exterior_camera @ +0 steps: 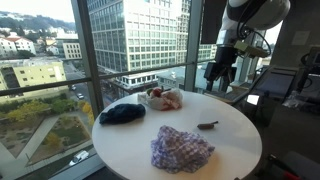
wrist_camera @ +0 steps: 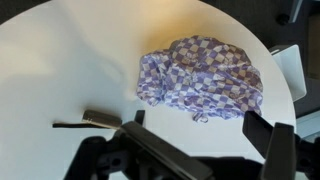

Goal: Use the shirt to touch and pick up the grey object on the table

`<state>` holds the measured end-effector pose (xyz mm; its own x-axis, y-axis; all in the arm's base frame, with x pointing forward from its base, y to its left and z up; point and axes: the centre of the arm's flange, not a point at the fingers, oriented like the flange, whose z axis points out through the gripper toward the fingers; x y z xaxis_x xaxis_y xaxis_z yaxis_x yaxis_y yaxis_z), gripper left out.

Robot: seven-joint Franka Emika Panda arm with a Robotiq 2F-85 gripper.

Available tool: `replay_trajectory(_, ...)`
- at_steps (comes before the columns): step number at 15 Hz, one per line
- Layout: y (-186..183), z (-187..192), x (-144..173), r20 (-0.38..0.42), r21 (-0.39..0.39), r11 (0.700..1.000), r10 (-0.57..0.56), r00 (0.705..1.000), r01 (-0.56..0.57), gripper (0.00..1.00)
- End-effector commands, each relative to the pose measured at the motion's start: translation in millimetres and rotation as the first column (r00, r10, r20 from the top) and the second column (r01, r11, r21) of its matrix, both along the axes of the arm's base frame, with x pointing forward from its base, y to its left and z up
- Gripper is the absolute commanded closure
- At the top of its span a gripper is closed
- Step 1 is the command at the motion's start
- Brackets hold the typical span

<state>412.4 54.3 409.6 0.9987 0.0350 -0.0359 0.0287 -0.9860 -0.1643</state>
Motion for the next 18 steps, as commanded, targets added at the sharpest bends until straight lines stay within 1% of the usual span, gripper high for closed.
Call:
replay_trajectory(1,70,-50,47,-0.104,-0.012,0.993,0.113,0.988,-0.115,0.00)
replay_trajectory(2,87,-65,49,-0.135,-0.013,0.988,0.153,0.979,-0.156,0.00)
replay_trajectory(4,118,-99,50,-0.207,-0.018,0.971,0.231,0.951,-0.239,0.00)
replay_trajectory(6,138,-132,51,-0.272,-0.021,0.951,0.291,0.917,-0.308,0.00)
replay_trajectory(7,145,-145,53,-0.292,-0.030,0.940,0.318,0.902,-0.341,0.00)
replay_trajectory(8,149,-158,56,-0.303,-0.055,0.923,0.349,0.887,-0.381,0.00)
replay_trajectory(12,157,-188,70,-0.298,-0.103,0.863,0.447,0.843,-0.494,0.00)
replay_trajectory(15,163,-200,80,-0.250,-0.178,0.808,0.515,0.820,-0.562,0.00)
replay_trajectory(18,169,-211,83,-0.252,-0.173,0.777,0.559,0.790,-0.605,0.00)
